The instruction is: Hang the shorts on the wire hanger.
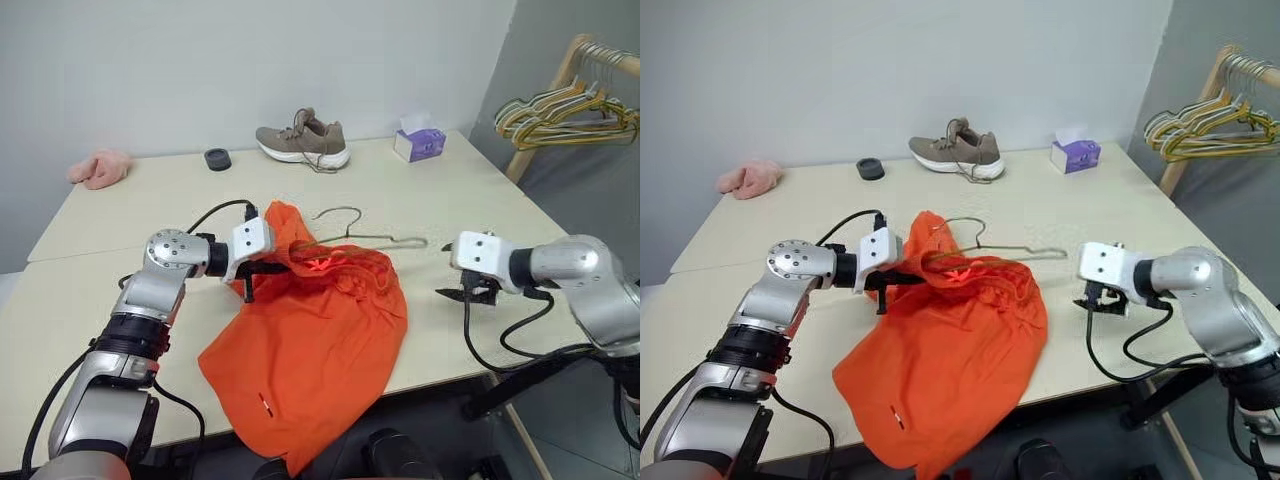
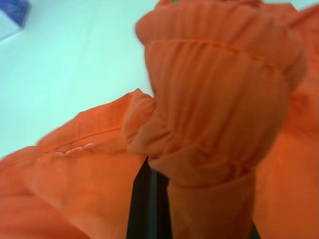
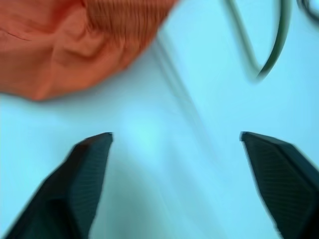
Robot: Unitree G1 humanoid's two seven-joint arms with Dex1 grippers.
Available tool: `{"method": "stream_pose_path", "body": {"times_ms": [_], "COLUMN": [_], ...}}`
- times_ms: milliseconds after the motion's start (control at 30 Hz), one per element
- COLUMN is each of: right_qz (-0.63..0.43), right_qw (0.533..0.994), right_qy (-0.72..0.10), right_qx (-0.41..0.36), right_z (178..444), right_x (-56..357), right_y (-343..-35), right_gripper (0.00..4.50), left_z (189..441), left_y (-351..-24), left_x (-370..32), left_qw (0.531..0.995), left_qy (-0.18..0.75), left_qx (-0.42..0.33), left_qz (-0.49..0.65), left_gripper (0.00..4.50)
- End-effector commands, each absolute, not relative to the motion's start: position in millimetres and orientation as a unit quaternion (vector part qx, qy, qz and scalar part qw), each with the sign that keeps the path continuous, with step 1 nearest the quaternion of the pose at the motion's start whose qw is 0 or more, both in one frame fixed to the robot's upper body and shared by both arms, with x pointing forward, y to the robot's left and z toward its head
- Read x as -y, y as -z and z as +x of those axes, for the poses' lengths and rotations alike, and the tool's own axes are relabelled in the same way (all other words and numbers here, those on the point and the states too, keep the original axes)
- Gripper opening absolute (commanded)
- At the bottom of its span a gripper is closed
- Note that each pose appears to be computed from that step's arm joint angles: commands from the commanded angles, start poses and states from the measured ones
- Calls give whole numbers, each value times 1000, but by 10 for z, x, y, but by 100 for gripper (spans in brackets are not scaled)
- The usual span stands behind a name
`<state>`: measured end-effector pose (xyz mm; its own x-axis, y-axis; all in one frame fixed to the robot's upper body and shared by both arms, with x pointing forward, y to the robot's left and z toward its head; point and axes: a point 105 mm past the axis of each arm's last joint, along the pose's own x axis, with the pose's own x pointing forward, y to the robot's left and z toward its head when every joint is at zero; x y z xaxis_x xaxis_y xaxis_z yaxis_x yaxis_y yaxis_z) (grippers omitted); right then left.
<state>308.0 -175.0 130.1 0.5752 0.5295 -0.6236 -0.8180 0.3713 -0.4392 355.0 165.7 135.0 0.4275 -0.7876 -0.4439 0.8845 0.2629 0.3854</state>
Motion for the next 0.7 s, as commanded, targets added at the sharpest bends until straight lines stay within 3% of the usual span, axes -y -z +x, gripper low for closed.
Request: {"method": "stream_pose_path", "body": {"times_ms": [33,167,267,467,700], "right_qz": [-287,-195,-142,-84,-107], "right_qw": [858,906,916,908,897], "right_qy": [-388,-338,-338,-366,-381], "right_qx": [-176,-164,-162,-183,-200], "right_z": [3037,3156,3190,3178,3164], "right_x": [1567,1368,1164,879,773], "right_y": [-1261,-1183,-1150,-1066,-928], "right_gripper": [447,447,447,447,447], "left_z": [3583,3531,3499,3485,3473], "left_y": [-1534,-1562,-1562,-1569,-1571], "left_x": [-1684,-1676,-1686,-1695,-1713], "left_qw": [809,813,815,819,822], "left_qy": [510,520,519,513,507], "left_qx": [-52,-57,-60,-62,-62], "left_qz": [287,257,253,249,249], "left_gripper": [0,0,0,0,0]}}
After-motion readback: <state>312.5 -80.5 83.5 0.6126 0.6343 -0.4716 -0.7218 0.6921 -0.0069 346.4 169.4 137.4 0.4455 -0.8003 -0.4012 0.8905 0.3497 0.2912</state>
